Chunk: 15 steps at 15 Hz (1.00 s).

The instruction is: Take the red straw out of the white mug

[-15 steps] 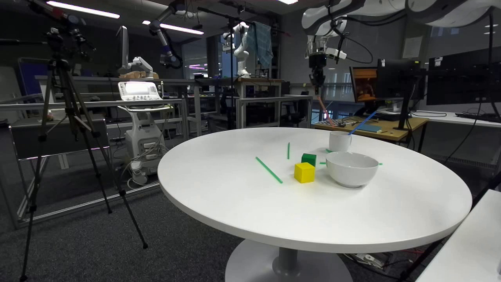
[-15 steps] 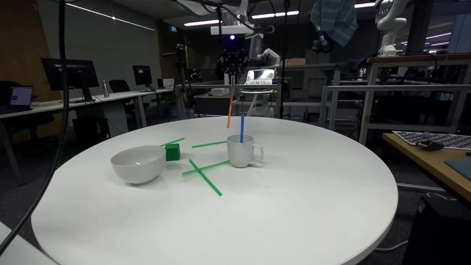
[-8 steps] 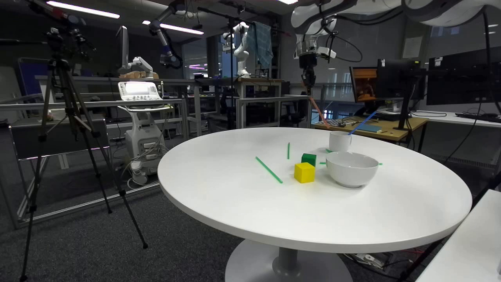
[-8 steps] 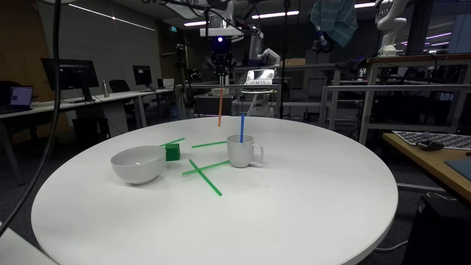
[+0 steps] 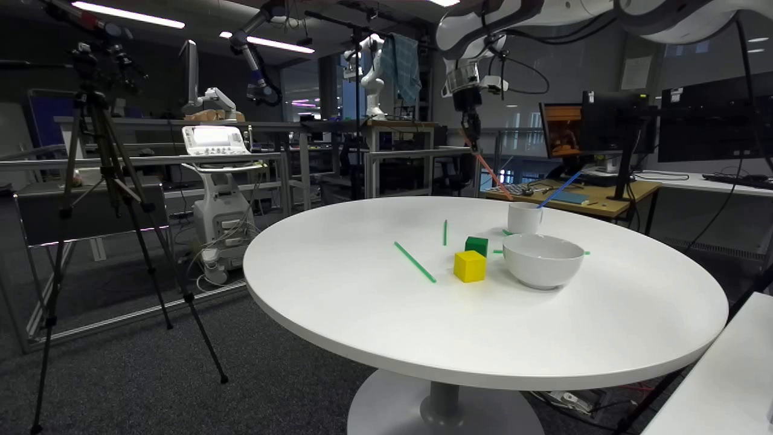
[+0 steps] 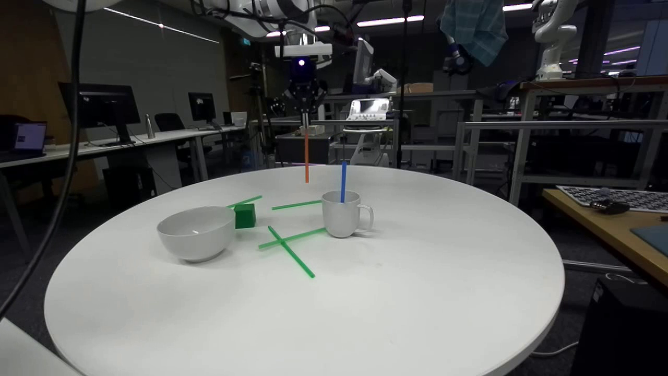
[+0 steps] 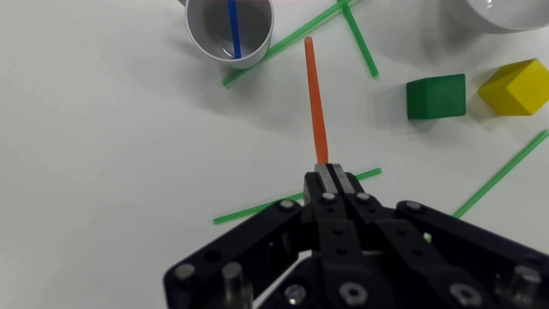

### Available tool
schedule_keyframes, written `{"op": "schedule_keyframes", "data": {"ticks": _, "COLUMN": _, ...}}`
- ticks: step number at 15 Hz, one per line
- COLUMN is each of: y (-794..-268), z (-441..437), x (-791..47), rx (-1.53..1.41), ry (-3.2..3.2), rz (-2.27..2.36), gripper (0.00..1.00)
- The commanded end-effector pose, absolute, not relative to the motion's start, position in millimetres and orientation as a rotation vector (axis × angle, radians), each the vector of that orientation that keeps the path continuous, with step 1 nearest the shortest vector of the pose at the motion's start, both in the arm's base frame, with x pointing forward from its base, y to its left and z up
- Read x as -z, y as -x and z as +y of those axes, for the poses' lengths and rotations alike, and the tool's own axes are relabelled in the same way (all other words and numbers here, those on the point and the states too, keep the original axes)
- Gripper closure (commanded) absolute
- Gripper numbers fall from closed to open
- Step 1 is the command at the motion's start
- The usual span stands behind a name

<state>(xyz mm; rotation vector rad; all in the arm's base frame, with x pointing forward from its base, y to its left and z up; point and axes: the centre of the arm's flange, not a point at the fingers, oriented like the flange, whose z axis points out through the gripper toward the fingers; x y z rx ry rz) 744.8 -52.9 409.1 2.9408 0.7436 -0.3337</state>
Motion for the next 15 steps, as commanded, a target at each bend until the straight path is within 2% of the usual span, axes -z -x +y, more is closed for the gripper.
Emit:
{"op": "schedule_keyframes", "data": {"ticks": 1, "y": -761, "z": -41, "x": -411, "rx": 0.417, "ry": -2.856, "rz": 0.82, "gripper": 1.0}}
{"op": "schedule_keyframes", "data": {"ticks": 15, "y": -783, "z": 2, "x": -380, "rx": 0.515, "ry": -2.79, "rz": 0.899, "gripper": 1.0}}
